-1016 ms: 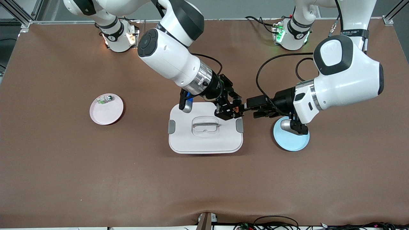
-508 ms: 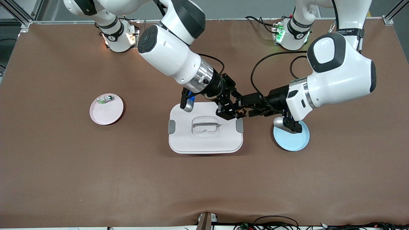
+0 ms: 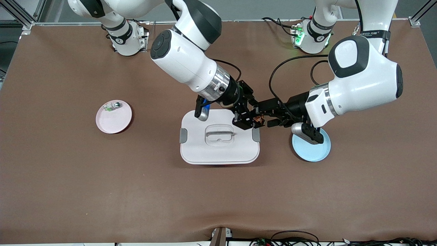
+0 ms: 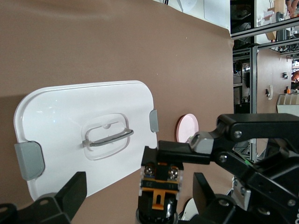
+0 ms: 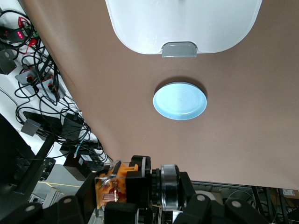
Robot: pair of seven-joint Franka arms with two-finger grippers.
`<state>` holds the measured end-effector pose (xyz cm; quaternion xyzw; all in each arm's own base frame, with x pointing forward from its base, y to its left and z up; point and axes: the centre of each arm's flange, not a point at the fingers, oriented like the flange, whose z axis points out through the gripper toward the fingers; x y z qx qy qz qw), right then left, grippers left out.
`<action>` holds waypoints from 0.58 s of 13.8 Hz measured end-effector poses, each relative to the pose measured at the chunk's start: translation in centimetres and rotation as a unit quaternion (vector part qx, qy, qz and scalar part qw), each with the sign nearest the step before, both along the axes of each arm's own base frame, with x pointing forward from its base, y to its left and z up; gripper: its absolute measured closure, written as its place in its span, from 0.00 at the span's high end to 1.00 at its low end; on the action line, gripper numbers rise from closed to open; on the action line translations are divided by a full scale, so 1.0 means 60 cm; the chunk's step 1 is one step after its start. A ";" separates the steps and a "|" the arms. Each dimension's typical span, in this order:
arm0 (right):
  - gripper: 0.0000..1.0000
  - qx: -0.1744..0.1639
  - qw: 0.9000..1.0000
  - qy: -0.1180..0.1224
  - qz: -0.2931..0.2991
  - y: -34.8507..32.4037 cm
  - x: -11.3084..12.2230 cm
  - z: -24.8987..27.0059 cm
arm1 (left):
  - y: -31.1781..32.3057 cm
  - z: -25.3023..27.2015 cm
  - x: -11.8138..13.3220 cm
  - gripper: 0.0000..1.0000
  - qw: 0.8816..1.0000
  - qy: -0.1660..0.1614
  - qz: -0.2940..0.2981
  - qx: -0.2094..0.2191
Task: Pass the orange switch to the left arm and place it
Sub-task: 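Grasp the orange switch with the left gripper from the right gripper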
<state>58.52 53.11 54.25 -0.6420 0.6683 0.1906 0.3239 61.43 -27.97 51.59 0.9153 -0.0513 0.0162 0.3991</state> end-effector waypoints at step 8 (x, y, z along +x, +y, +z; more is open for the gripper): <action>0.72 0.000 1.000 0.000 -0.002 0.004 0.003 -0.014 | -0.009 0.010 -0.003 0.33 1.000 -0.017 -0.015 0.002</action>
